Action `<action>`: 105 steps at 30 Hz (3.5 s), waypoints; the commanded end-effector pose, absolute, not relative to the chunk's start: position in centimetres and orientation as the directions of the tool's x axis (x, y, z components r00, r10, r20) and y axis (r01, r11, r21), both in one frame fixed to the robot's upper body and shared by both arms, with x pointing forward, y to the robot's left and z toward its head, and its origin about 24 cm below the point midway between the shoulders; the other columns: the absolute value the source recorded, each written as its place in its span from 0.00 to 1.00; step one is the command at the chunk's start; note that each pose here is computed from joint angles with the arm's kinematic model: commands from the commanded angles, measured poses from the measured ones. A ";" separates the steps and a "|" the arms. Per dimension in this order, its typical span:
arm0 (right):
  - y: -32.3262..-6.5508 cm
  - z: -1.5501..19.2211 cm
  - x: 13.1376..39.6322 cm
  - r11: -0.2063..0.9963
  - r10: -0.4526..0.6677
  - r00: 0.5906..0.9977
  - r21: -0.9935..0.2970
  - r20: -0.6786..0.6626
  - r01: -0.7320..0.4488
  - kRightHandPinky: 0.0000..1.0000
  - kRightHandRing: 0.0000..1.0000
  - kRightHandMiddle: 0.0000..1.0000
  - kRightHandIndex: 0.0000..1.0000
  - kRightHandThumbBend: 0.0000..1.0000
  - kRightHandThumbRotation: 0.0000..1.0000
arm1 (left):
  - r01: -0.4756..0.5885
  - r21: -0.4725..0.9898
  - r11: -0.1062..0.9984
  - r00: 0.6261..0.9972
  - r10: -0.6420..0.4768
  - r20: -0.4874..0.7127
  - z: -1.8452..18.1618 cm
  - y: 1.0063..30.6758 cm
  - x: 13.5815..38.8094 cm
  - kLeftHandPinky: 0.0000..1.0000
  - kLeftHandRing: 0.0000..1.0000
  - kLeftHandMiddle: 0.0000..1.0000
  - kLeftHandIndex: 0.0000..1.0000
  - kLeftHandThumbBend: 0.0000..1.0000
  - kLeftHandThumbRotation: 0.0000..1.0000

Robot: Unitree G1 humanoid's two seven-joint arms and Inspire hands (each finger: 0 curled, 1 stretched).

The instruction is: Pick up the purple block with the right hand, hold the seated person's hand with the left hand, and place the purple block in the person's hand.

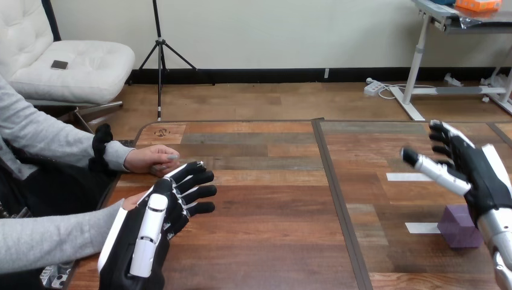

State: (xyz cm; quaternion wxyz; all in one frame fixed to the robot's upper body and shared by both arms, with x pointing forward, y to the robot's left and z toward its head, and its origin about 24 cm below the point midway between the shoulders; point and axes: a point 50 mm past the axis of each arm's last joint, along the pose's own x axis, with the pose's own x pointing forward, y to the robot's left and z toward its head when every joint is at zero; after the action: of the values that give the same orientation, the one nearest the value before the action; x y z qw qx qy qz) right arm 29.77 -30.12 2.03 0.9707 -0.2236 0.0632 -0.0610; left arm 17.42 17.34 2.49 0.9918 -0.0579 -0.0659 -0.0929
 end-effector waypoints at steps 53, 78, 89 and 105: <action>-33.4 2.8 30.4 0.740 -0.294 0.920 -0.671 -0.258 0.048 0.81 0.93 0.96 0.94 1.00 0.08 | 0.198 -0.093 0.976 0.952 -0.168 0.256 4.5 17.1 18.7 0.71 0.75 0.76 0.75 0.32 0.95; -33.7 1.7 29.5 0.693 -0.284 0.899 -0.720 -0.334 -0.049 0.82 0.93 0.96 0.94 1.00 0.07 | 0.185 -0.092 0.978 0.953 -0.155 0.261 4.6 17.2 18.7 0.69 0.73 0.74 0.74 0.31 0.98; -33.6 1.4 29.7 0.554 -0.344 0.880 -0.828 -0.327 -0.092 0.62 0.77 0.82 0.81 1.00 0.01 | 0.193 -0.092 0.977 0.950 -0.162 0.267 4.6 17.3 18.8 0.69 0.73 0.74 0.74 0.32 0.99; -33.5 1.2 29.4 0.532 -0.340 0.895 -0.844 -0.289 -0.070 0.47 0.51 0.55 0.55 0.93 0.00 | 0.188 -0.097 0.977 0.949 -0.155 0.274 4.8 17.6 18.9 0.71 0.75 0.75 0.74 0.39 0.98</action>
State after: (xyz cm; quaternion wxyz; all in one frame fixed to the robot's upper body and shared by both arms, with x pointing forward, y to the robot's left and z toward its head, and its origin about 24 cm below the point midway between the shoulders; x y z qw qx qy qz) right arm 29.23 -33.25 0.75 0.8544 -0.4627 0.2242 -0.0756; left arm 17.61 17.67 2.69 0.9921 -0.0570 -0.0719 -0.0850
